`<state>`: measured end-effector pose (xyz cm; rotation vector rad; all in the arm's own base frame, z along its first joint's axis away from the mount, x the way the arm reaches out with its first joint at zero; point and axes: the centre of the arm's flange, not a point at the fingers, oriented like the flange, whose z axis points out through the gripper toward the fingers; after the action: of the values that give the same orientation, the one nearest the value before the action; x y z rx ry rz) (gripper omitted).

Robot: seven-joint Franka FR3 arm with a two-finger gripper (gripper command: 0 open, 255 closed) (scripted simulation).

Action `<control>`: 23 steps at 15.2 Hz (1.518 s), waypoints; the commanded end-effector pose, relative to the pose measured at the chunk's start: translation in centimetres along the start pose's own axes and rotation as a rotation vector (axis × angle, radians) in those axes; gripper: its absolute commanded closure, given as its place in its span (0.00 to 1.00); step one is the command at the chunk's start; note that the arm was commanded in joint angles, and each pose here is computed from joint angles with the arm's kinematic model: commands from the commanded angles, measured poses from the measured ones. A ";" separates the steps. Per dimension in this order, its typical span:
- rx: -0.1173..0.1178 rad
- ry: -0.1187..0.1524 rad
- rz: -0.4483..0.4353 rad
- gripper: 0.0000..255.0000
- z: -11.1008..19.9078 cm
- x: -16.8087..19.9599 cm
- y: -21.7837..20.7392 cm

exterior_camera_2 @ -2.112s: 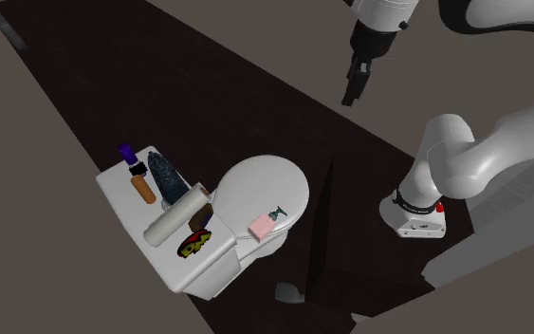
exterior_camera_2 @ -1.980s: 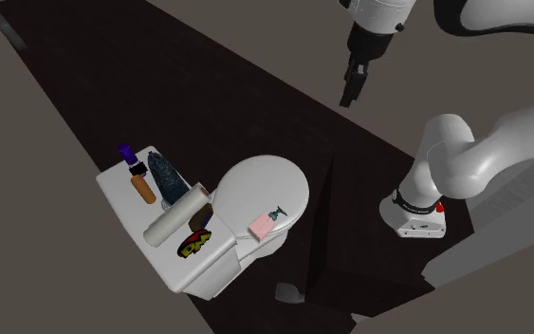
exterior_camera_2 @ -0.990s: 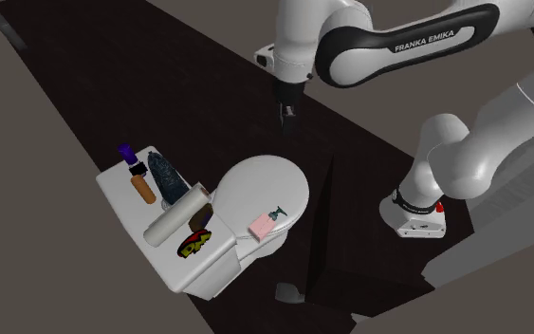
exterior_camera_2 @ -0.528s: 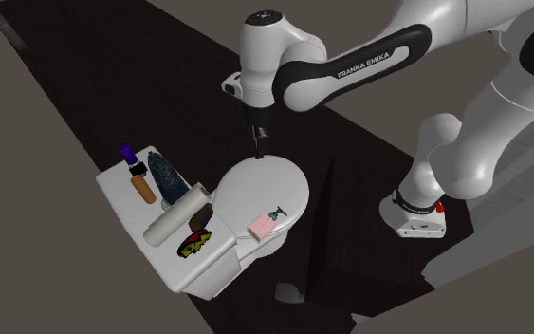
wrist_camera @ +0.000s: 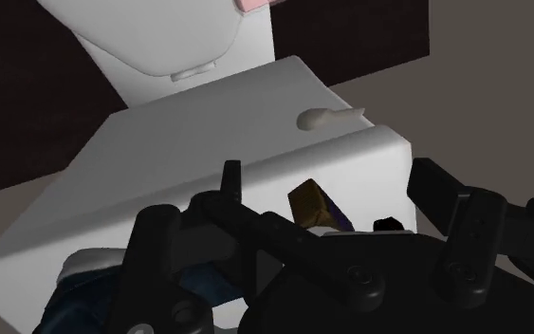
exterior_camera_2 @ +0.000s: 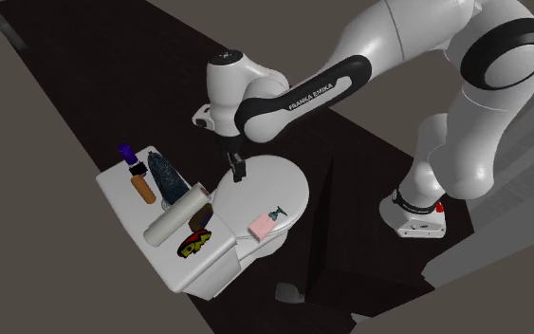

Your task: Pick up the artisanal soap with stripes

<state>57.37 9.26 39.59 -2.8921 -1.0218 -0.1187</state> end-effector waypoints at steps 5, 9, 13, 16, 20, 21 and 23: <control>0.040 0.005 -0.149 0.00 5.6 5.8 -0.3; 0.062 0.007 -0.231 0.00 8.6 9.0 -1.0; 0.062 0.007 -0.231 0.00 10.7 8.8 -0.9; 0.062 0.007 -0.231 0.00 12.6 8.6 -0.8; 0.062 0.007 -0.231 1.00 12.6 8.6 -0.8; 0.062 0.007 -0.231 1.00 12.6 8.6 -0.9; 0.062 0.007 -0.231 1.00 12.6 8.6 -0.9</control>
<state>64.18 16.47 28.03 -2.7085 -1.3302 -0.1097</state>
